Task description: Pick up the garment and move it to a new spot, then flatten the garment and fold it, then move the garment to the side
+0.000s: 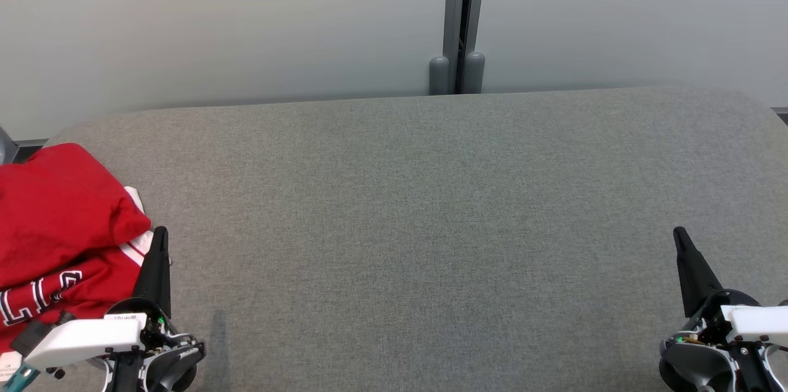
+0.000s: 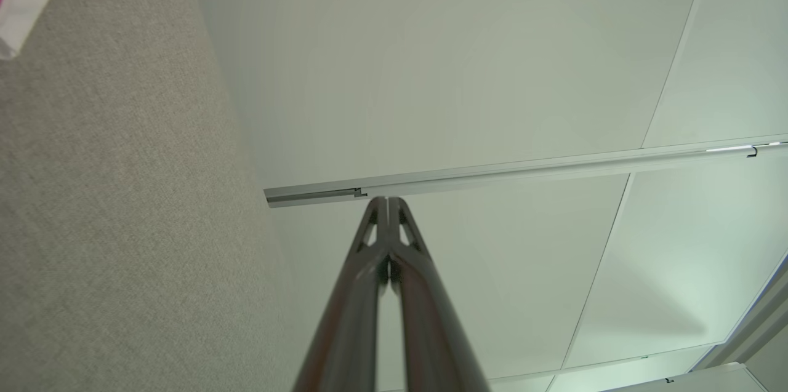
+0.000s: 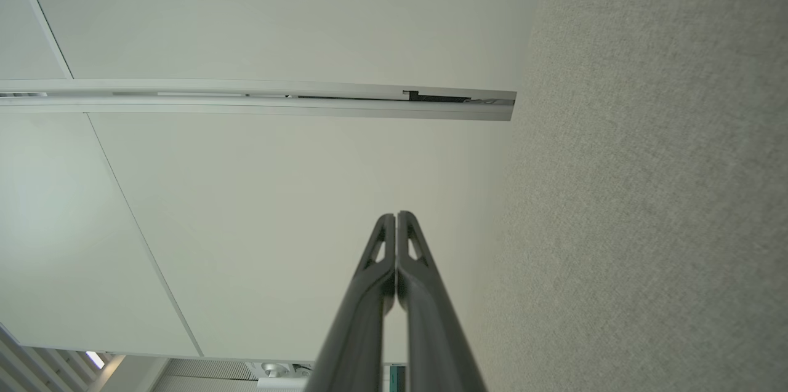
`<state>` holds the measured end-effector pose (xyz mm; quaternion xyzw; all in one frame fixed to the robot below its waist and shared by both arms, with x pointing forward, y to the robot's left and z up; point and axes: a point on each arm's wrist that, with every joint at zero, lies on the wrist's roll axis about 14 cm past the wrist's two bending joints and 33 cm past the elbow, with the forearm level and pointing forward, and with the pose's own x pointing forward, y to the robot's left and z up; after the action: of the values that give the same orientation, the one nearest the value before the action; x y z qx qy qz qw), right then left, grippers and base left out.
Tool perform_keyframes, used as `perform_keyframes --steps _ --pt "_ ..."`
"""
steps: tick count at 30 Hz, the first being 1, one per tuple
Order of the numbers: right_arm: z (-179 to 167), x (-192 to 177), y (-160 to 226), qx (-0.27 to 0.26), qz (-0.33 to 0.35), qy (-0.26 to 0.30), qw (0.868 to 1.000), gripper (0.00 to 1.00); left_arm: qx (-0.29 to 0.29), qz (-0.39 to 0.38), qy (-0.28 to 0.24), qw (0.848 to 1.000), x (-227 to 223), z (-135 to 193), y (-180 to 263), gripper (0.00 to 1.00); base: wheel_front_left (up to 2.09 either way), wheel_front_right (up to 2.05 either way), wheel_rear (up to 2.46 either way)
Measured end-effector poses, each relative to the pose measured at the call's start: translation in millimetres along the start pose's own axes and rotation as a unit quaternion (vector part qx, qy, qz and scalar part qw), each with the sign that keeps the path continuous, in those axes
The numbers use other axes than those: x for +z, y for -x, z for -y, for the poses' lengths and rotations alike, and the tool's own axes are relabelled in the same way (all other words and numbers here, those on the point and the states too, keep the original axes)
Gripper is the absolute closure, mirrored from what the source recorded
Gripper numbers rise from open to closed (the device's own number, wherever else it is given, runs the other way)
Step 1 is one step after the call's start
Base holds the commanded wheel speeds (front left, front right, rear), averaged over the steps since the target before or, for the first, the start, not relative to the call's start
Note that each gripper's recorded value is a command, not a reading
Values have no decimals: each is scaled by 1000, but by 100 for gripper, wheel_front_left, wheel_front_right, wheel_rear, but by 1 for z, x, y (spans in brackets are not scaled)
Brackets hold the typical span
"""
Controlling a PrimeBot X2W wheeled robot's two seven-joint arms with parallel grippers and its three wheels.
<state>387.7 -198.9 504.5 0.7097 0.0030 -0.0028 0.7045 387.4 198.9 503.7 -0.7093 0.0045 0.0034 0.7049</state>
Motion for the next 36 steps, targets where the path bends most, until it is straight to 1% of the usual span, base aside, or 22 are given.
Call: perform_keyframes --steps 36 --pt "0 0 0 0 0 0 1000 100 0 0 0 1000 0 0 0 100 0 0 0"
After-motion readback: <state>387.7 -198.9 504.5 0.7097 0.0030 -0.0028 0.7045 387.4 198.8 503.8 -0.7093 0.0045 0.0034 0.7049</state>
